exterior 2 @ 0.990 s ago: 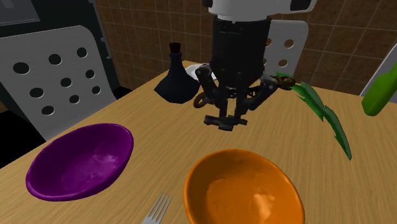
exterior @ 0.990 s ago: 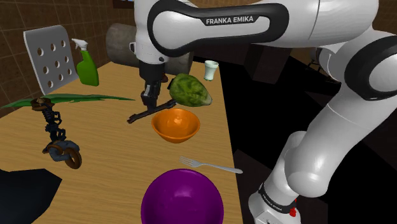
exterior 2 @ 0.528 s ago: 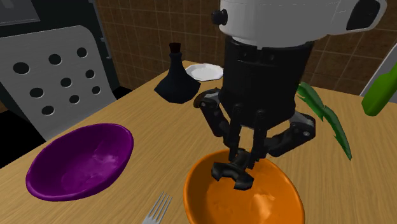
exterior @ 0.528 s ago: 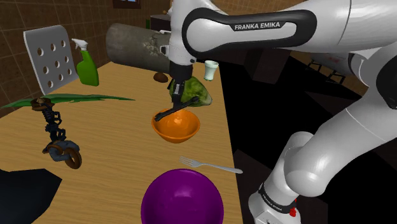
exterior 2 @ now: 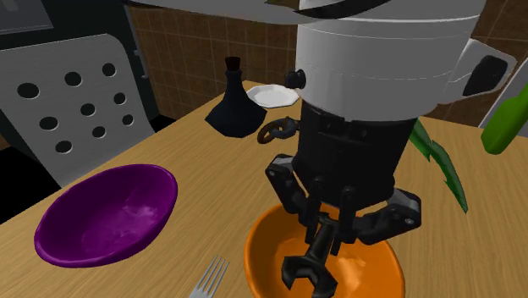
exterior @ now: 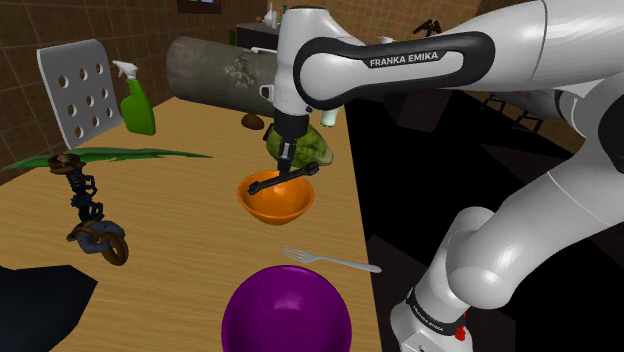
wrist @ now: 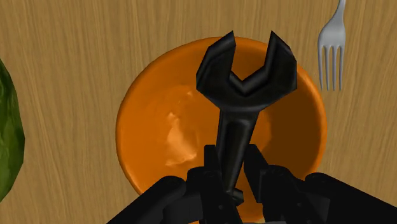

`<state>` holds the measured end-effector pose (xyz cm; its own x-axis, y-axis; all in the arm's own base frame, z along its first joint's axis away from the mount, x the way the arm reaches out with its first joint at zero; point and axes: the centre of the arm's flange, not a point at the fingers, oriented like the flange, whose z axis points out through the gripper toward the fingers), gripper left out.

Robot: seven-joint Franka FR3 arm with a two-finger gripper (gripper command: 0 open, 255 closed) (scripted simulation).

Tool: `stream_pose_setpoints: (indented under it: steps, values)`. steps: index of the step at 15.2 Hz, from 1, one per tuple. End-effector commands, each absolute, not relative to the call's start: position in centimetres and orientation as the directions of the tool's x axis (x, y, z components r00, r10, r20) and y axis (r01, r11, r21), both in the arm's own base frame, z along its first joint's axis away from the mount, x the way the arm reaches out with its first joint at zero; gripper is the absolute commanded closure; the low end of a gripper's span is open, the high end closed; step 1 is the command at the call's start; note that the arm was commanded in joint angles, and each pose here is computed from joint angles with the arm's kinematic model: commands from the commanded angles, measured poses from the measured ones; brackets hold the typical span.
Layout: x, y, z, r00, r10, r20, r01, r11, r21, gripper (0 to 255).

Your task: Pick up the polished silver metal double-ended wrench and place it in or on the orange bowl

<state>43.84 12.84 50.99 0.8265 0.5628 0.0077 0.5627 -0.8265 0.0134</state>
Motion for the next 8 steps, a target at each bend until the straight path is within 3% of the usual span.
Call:
stream_pose_setpoints:
  steps: [1, 8]
  values:
    - [43.9, 12.8, 49.9, 0.826, 0.563, 0.008, 0.563, -0.826, 0.014, 255]
    - [43.9, 12.8, 46.4, 0.826, 0.563, 0.008, 0.563, -0.826, 0.014, 255]
